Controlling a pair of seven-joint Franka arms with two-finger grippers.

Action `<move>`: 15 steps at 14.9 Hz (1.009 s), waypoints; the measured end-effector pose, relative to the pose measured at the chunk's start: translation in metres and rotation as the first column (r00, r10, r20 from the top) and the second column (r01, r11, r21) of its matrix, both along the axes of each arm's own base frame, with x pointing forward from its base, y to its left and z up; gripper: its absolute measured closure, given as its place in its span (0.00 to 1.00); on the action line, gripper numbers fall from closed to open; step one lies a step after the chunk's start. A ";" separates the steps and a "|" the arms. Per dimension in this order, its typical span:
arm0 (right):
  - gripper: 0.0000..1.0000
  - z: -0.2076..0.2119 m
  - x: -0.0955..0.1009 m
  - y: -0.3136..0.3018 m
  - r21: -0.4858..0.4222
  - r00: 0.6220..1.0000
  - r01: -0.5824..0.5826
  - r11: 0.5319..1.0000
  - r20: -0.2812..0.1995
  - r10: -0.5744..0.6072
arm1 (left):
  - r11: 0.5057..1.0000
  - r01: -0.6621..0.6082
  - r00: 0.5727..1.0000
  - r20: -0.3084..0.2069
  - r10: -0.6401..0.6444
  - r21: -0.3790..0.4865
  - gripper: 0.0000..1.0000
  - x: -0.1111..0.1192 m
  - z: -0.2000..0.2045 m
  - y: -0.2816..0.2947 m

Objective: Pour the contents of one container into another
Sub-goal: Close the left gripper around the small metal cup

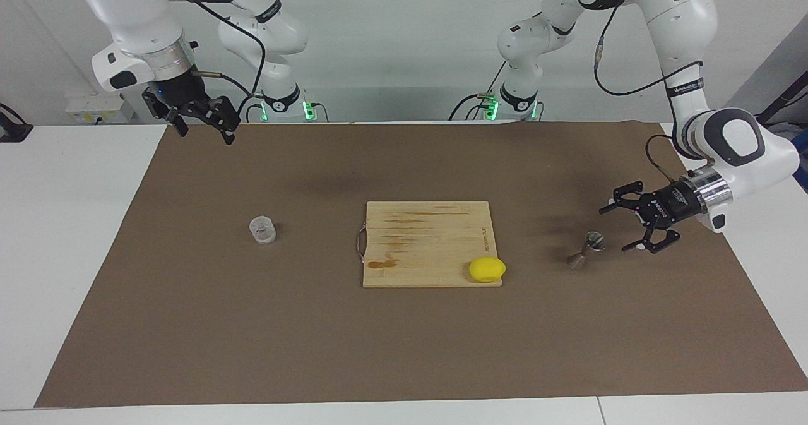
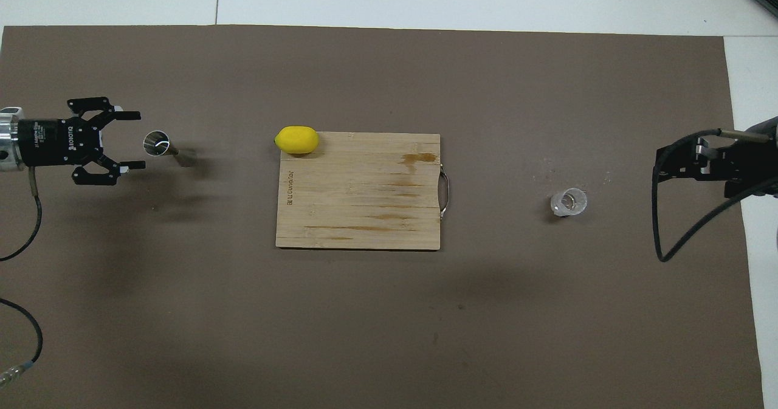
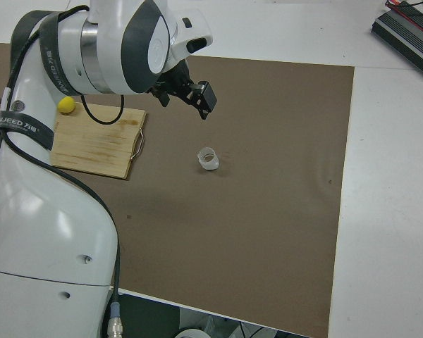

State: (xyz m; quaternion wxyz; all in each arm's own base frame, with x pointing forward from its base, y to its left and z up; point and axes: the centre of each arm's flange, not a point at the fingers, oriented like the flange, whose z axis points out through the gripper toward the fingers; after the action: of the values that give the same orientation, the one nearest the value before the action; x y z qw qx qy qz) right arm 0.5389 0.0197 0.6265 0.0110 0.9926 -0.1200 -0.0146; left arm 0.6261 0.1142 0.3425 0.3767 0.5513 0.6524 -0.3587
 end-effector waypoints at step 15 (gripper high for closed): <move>0.00 0.000 0.000 0.000 0.000 1.000 0.000 1.000 0.000 0.000 | 0.997 0.080 0.990 0.114 -0.080 0.003 0.00 -0.001 -0.021 0.000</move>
State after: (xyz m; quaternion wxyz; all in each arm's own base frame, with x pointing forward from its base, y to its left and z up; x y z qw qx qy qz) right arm 0.5389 0.0196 0.6265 0.0110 0.9926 -0.1200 -0.0146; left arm 0.6249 0.1139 0.3212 0.3989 0.5962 0.6071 -0.3419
